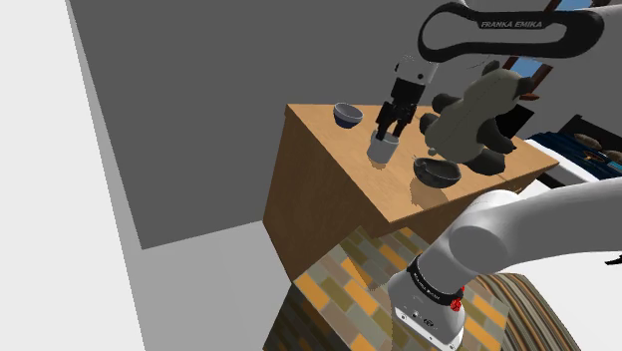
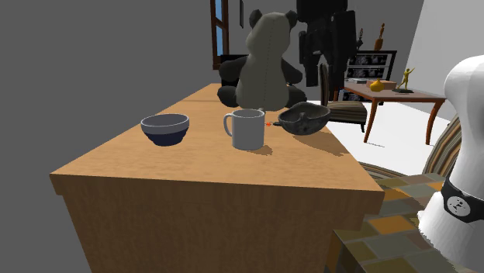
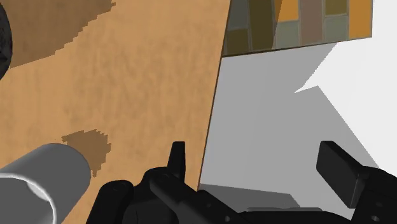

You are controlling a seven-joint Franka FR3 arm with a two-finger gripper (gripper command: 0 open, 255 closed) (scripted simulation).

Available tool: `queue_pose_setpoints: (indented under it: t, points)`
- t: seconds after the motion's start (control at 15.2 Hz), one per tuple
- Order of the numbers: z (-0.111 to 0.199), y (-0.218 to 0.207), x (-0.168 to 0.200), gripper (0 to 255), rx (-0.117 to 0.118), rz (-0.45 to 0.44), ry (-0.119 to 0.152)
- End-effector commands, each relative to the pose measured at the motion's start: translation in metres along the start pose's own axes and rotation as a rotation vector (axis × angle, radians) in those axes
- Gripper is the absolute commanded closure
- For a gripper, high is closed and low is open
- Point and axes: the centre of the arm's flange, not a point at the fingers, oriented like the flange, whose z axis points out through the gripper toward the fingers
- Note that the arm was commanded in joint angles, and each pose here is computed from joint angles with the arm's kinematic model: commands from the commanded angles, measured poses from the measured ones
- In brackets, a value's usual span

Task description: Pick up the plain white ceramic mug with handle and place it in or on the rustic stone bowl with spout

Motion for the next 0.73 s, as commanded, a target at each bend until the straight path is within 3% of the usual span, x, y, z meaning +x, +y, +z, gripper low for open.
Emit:
queue_pose_setpoints:
  t: [0.0, 0.66]
  points:
    - [0.009, 0.021, 0.012, 0, -0.011, 0.004, 0.010]
    - [0.050, 0.122, 0.068, 0, -0.059, 0.026, 0.055]
